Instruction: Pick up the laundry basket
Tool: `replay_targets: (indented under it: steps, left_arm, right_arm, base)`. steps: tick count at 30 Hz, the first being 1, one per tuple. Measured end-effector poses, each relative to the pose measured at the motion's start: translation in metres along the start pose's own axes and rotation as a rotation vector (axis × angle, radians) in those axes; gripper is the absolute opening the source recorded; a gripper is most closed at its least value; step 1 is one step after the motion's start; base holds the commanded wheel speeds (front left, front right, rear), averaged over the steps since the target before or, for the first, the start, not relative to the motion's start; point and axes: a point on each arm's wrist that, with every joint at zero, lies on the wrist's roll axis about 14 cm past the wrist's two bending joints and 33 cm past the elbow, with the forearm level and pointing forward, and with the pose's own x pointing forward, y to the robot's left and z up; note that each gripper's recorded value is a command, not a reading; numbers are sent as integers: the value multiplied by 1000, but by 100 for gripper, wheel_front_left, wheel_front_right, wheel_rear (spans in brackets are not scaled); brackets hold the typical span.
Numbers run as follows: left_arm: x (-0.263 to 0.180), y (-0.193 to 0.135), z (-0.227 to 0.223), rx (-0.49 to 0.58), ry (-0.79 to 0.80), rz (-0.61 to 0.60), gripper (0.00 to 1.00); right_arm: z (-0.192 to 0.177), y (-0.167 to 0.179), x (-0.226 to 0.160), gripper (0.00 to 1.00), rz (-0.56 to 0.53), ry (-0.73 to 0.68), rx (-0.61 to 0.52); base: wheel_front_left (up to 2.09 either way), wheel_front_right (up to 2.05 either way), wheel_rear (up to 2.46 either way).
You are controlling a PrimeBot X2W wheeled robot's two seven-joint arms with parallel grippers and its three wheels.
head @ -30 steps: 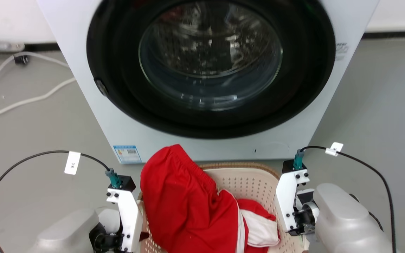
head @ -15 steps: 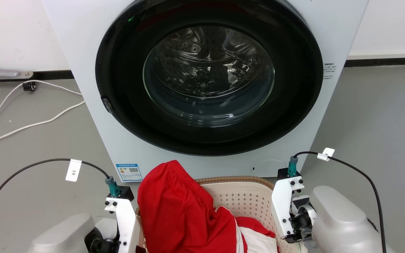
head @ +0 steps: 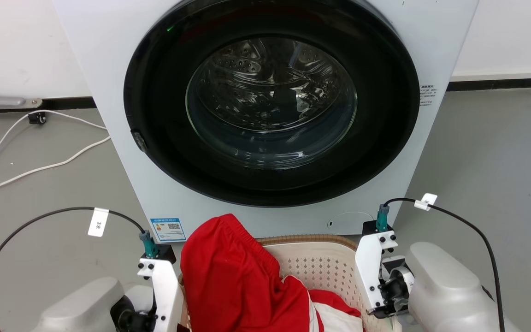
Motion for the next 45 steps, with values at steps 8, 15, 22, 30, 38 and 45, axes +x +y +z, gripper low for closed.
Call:
replay_targets:
  steps: [8, 15, 22, 30, 38, 45]
  left_arm:
    - [-4, 4, 9, 10, -17, 19, 0]
    - [-7, 7, 14, 13, -31, 32, 0]
    - [-7, 8, 14, 9, -30, 34, 0]
    - [-7, 9, 14, 5, -31, 36, 0]
    - [-6, 8, 14, 4, -30, 34, 0]
    - [-6, 8, 14, -1, -28, 32, 0]
  right_arm:
    - [4, 0, -1, 0, 0, -13, -5]
    - [12, 3, -3, 0, 5, -45, -14]
    - [13, 3, -2, 0, 6, -54, -18]
    - [16, 4, -3, 0, 7, -59, -24]
    - [14, 3, -2, 0, 3, -53, -27]
    - [13, 3, 0, 0, 4, -46, -25]
  base:
    - [0, 0, 0]
    - [0, 0, 0]
    - [0, 0, 0]
    - [0, 0, 0]
    - [0, 0, 0]
    - [0, 0, 0]
